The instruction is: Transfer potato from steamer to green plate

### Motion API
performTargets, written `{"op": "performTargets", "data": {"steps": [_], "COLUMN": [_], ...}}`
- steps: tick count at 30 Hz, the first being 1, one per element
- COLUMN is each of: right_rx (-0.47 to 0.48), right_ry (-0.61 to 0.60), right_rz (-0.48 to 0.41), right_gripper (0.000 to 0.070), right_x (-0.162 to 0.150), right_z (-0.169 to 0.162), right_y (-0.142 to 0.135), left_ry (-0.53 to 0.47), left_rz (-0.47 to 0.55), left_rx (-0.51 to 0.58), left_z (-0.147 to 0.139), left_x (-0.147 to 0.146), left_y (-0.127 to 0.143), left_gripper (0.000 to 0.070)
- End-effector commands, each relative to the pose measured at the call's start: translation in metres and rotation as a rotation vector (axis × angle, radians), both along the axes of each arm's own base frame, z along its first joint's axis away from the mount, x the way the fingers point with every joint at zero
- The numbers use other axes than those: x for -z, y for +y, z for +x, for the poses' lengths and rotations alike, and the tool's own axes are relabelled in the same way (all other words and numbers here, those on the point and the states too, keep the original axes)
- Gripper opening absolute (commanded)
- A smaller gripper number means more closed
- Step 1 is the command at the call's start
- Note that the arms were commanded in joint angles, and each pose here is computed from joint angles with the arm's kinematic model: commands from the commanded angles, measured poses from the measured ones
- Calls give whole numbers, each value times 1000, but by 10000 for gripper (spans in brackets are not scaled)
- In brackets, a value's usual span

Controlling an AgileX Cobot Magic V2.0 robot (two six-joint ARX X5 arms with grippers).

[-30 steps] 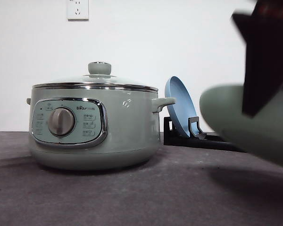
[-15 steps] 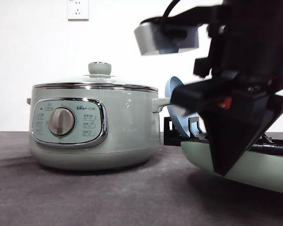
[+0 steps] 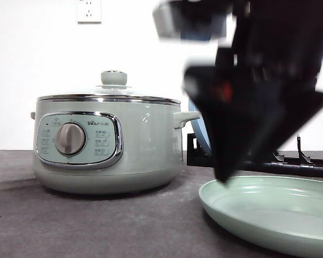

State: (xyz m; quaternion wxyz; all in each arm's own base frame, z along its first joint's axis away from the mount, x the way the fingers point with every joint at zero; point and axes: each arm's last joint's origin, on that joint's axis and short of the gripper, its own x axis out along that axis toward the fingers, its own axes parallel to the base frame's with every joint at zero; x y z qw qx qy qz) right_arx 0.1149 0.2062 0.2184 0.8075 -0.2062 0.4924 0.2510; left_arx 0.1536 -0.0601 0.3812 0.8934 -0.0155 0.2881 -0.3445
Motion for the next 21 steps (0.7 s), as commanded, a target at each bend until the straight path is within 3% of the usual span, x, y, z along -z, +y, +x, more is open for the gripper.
{"op": "performTargets", "data": {"steps": [1, 7, 13, 17, 21], "right_rx": [3, 15, 17, 66, 118], "right_ry": [-15, -67, -155, -219, -239], "right_rz": [70, 233, 453, 504, 512], "right_gripper": [493, 633, 634, 645, 700], "right_x": [-21, -83, -132, -144, -147], "right_z": [1, 7, 13, 15, 14], "right_y": [1, -24, -67, -102, -131], "left_ry": [-34, -34, -33, -31, -24], "left_rz": [-6, -6, -6, -8, -11], "left_rx": [13, 13, 13, 12, 9], "left_z": [0, 0, 0, 0, 0], "left_x": [-7, -7, -7, -7, -7], "left_y": [-1, -1, -1, -1, -1], "left_gripper": [700, 700, 700, 700, 700]}}
